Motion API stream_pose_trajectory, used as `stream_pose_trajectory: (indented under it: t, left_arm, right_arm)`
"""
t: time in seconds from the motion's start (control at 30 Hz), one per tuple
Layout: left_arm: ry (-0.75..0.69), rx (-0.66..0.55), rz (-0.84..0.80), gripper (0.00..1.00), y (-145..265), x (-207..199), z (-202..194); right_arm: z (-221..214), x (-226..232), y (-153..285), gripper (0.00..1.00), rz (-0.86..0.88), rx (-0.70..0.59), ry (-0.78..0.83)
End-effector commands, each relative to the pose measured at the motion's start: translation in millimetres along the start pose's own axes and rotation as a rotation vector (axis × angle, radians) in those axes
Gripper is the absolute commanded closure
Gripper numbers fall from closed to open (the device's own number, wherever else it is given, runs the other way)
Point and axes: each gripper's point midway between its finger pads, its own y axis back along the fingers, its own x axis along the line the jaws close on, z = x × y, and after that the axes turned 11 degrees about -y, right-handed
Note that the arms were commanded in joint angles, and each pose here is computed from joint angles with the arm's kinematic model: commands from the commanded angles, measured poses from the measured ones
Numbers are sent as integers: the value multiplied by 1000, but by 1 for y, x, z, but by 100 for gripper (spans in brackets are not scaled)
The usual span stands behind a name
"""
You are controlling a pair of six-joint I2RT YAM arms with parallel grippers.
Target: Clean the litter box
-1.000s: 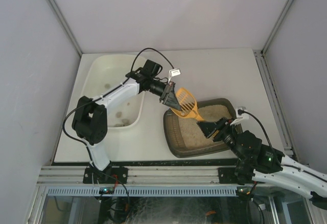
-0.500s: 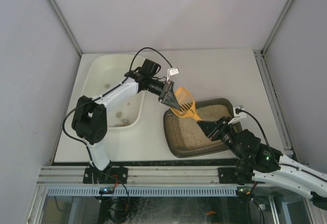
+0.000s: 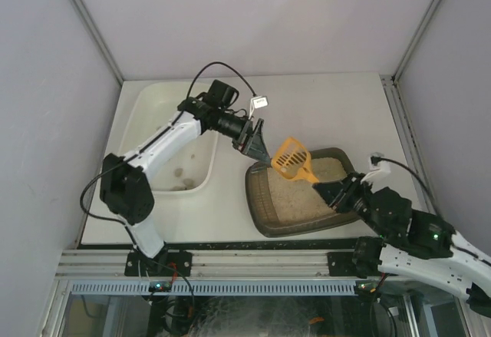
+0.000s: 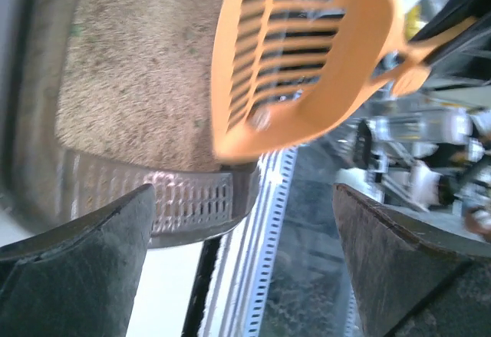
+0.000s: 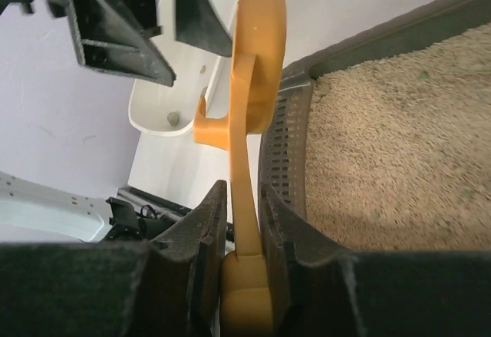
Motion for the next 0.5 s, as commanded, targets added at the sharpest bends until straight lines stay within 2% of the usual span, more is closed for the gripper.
stream_pose_trajectory:
  t: [0.0,0.07,0.2,0.33,0.47]
  left_arm:
    - [-51,-127,287,0,37,-11,17]
    - [-6,-201,365,0,41,1,14]
    - [250,-260,455,0,37,41,-6]
    - [340,-360,620,0,43,79,-13]
    - [399,-391,698,0,45,106,-21]
  right_arm:
    - [9,-23,33,100,-185,78,9]
    - [6,-20,39,100,-229,140,36]
    - [-11,-27,34,100,-328,266,54]
    - [-21,-42,27,100,-377,300,37]
    - [-28,-60,27,100,-420,306,-44]
